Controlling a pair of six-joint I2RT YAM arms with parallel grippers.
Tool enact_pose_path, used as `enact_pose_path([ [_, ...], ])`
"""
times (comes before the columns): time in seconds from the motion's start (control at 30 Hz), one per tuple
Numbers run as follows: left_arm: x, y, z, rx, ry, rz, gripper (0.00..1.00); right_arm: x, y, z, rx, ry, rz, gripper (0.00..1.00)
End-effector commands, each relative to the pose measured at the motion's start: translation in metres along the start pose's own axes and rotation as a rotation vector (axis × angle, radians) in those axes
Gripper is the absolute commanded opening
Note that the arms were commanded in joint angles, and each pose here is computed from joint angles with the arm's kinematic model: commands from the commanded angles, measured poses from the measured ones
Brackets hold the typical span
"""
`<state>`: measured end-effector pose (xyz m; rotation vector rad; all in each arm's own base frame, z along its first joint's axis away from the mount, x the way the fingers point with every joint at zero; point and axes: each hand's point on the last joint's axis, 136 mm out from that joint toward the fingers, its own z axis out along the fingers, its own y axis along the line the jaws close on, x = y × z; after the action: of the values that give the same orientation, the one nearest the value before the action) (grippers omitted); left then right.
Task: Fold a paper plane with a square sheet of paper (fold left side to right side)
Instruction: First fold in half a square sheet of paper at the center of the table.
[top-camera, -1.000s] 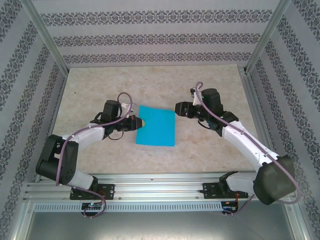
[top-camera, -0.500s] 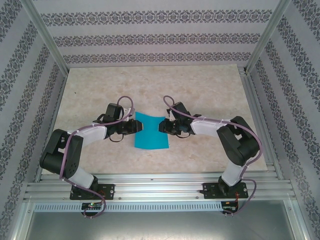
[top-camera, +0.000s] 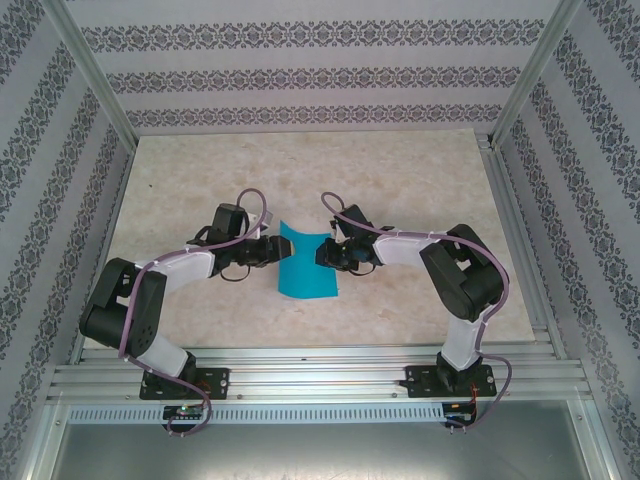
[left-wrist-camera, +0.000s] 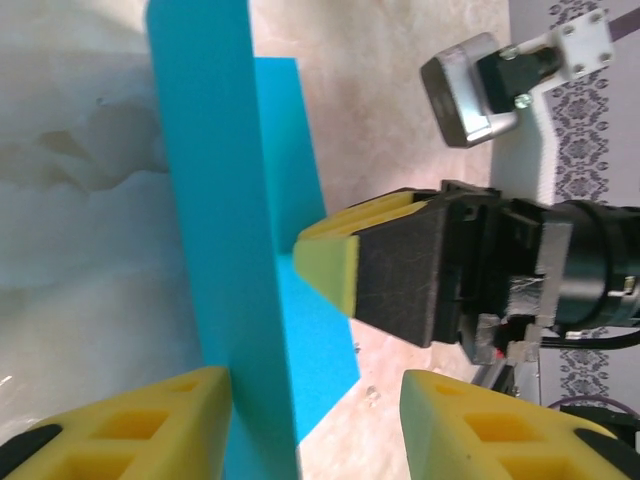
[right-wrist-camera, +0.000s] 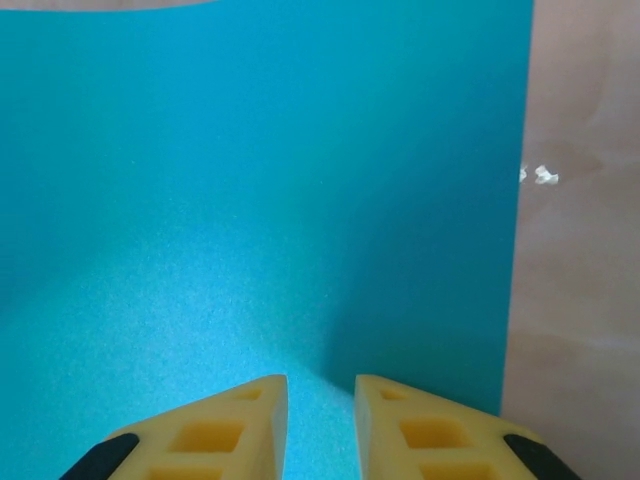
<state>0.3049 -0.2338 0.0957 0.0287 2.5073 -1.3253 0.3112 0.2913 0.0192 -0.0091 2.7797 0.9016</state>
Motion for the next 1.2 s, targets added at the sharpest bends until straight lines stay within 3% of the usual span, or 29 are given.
enact_pose_path([
  [0.0,-0.011,-0.025,0.005,0.074,-0.013,0.037,0.51,-0.011,0.010,-0.001,-0.040,-0.022,0.004,0.26],
  [0.33,-0.013,-0.030,0.022,0.082,0.004,0.043,0.54,-0.023,0.010,-0.013,-0.071,-0.060,0.027,0.28],
  [0.57,-0.010,-0.031,0.034,0.078,0.024,0.051,0.55,-0.050,0.025,-0.055,-0.214,-0.173,0.069,0.41],
  [0.7,-0.011,-0.030,0.038,0.072,0.027,0.047,0.55,-0.058,0.046,-0.060,-0.327,-0.173,0.086,0.49],
  [0.93,-0.010,-0.029,0.040,0.067,0.029,0.045,0.55,-0.059,0.059,-0.044,-0.402,-0.146,0.120,0.48],
  [1.17,-0.010,-0.029,0.042,0.065,0.030,0.044,0.55,-0.053,0.059,-0.034,-0.409,-0.120,0.143,0.38],
])
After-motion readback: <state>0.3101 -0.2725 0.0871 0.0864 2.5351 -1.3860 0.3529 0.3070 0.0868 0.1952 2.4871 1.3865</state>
